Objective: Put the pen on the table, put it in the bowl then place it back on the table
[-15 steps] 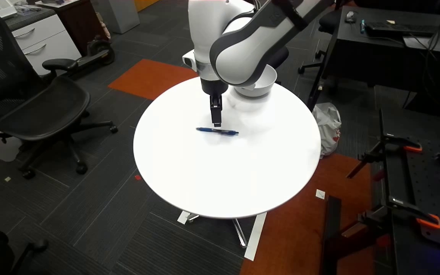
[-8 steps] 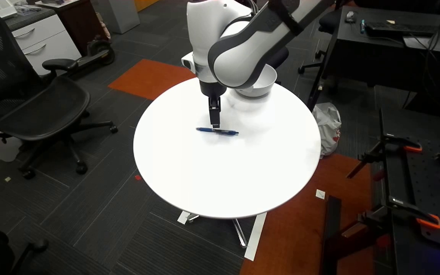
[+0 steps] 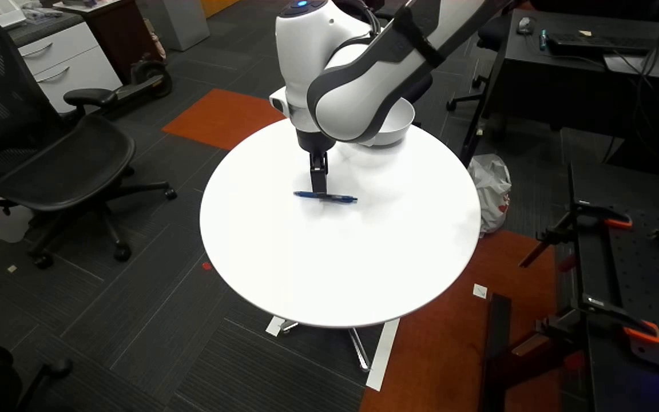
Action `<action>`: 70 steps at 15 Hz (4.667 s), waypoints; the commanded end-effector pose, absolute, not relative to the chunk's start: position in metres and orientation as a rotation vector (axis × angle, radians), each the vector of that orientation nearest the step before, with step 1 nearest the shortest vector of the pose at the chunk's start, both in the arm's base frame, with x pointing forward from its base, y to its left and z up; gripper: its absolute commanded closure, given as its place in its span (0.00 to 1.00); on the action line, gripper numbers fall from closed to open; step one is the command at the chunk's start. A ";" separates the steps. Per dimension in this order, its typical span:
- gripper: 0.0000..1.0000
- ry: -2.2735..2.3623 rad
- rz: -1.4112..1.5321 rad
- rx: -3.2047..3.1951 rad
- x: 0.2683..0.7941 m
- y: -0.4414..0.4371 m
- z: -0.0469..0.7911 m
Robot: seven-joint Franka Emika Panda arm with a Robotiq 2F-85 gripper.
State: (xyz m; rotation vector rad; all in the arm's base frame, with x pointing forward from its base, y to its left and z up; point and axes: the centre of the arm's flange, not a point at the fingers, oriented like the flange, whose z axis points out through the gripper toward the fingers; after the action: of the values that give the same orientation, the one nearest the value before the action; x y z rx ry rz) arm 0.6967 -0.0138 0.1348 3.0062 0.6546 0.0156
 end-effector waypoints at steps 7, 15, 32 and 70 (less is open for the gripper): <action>0.34 0.635 -0.031 2.990 0.705 -0.010 0.127; 0.96 0.638 -0.029 2.988 0.707 -0.008 0.129; 0.97 0.103 0.225 2.930 0.694 -0.130 0.287; 0.00 0.260 -0.048 2.998 0.654 -0.229 0.210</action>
State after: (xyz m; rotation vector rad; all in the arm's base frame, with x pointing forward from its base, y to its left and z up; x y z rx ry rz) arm 0.6537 -0.2227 0.2166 2.9870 0.2335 -0.0573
